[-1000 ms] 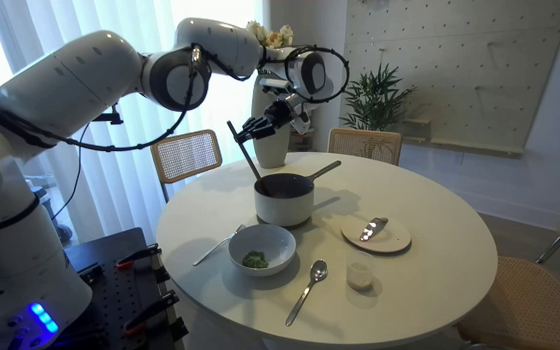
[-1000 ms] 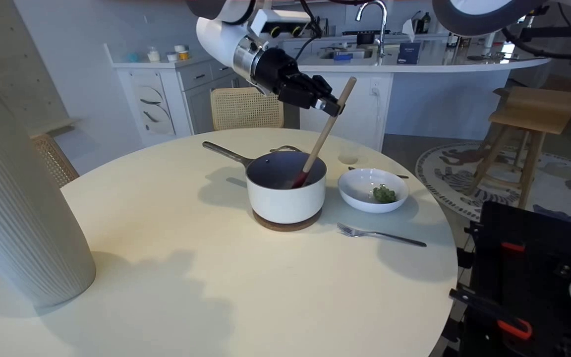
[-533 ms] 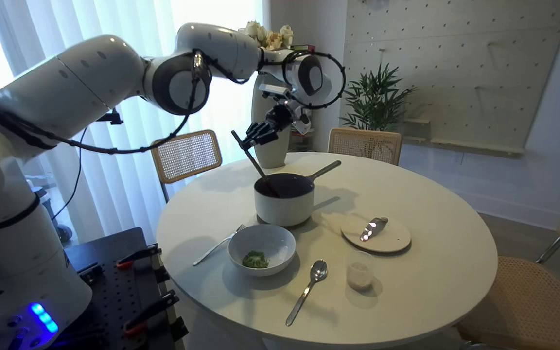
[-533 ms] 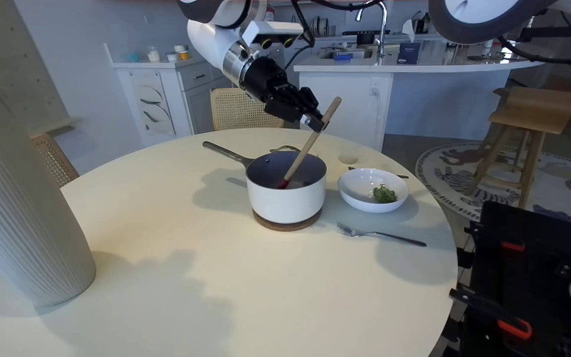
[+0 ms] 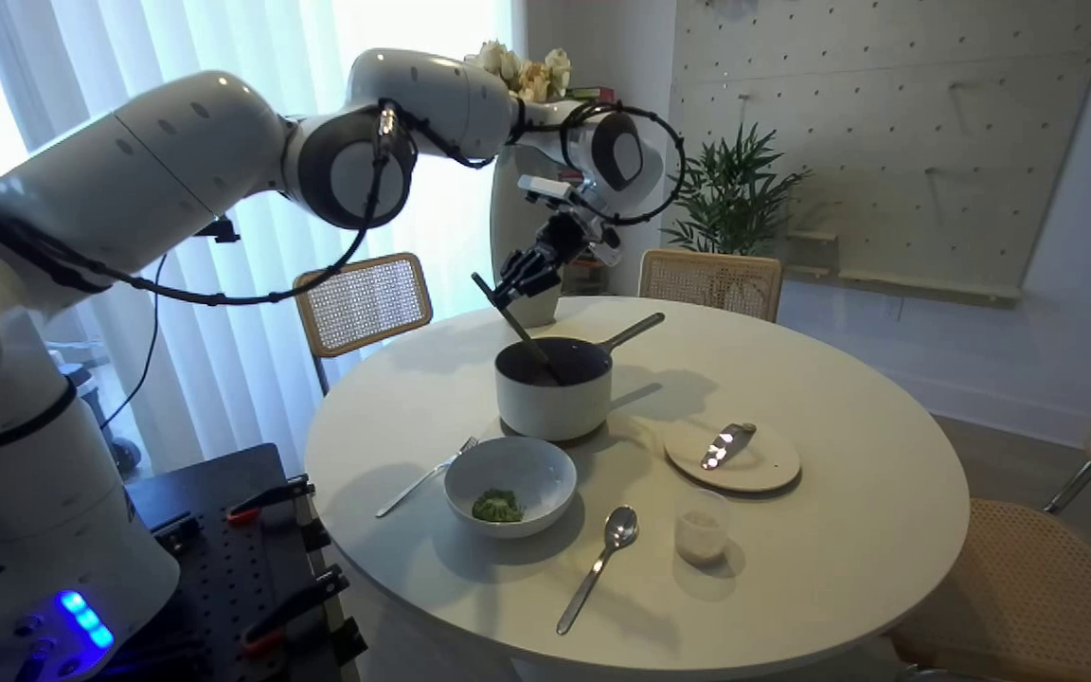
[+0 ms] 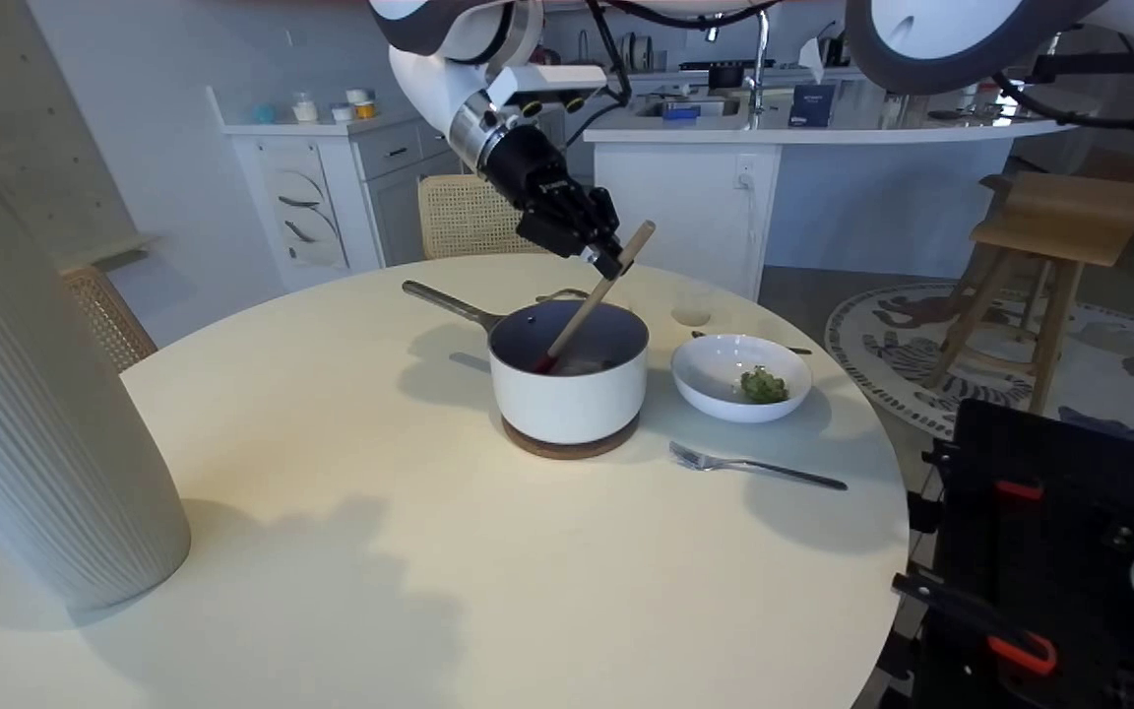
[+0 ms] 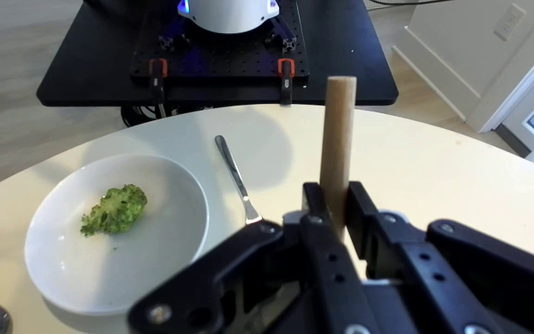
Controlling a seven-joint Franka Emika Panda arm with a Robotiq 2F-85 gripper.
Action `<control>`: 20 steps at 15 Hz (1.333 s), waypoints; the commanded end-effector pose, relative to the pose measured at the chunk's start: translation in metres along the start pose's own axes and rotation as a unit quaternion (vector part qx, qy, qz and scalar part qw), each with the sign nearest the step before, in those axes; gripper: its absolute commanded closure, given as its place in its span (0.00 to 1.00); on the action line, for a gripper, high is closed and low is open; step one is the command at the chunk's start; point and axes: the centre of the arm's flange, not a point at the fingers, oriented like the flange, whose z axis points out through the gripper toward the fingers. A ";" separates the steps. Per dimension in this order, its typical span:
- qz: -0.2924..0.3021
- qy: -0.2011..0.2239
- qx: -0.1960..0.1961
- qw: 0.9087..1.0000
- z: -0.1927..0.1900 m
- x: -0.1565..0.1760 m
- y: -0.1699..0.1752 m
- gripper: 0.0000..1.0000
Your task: Use the spatula to mix the contents of the pot then put it back on the table
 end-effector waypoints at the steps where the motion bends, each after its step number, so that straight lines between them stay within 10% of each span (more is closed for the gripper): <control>1: 0.023 0.030 0.003 0.999 -0.017 0.008 0.015 0.96; 7: 0.051 0.032 -0.012 0.998 -0.021 0.005 0.037 0.96; 20: -0.003 -0.117 -0.019 0.993 -0.012 -0.021 0.016 0.96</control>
